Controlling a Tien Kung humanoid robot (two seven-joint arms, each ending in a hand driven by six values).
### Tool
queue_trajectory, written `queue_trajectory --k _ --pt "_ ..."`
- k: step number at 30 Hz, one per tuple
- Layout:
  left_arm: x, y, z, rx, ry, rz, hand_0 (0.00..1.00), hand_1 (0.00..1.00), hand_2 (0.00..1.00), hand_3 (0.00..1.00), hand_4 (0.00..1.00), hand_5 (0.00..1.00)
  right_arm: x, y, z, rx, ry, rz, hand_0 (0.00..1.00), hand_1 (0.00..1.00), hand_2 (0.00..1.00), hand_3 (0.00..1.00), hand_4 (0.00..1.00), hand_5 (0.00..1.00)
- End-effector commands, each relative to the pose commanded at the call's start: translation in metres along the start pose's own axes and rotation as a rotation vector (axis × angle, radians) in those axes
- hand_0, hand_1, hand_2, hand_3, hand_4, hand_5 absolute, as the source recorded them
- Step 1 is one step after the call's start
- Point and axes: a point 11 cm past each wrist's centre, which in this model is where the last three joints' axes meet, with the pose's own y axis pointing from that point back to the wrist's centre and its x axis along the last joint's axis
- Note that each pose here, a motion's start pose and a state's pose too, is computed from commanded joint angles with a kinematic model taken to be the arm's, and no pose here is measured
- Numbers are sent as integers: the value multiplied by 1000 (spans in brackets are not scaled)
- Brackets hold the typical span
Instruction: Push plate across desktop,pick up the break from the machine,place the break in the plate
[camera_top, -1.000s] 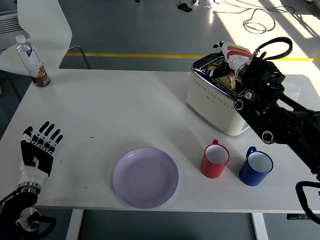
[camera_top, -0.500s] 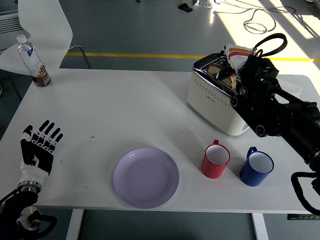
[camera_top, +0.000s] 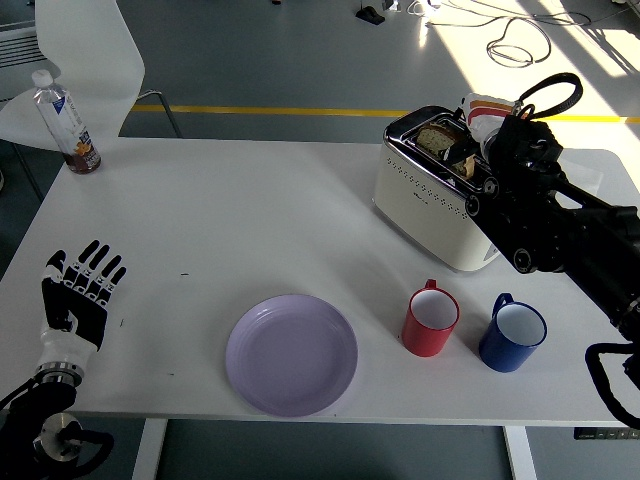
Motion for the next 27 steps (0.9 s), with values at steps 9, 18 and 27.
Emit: queue_trajectory --k 9,18,27 --pt "1 0 -1 3 -2 4 799 786 825 738 533 998 1 0 -4 26 14 5 450 488 482 598 789 277" --pt "3 1 -4 11 -4 10 798 784 824 737 534 998 -3 -1 -3 26 15 4 408 457 462 568 684 190" --pt "6 3 -7 21 -8 17 799 785 820 737 533 998 -3 0 -6 54 -3 23 394 432 470 549 445 18"
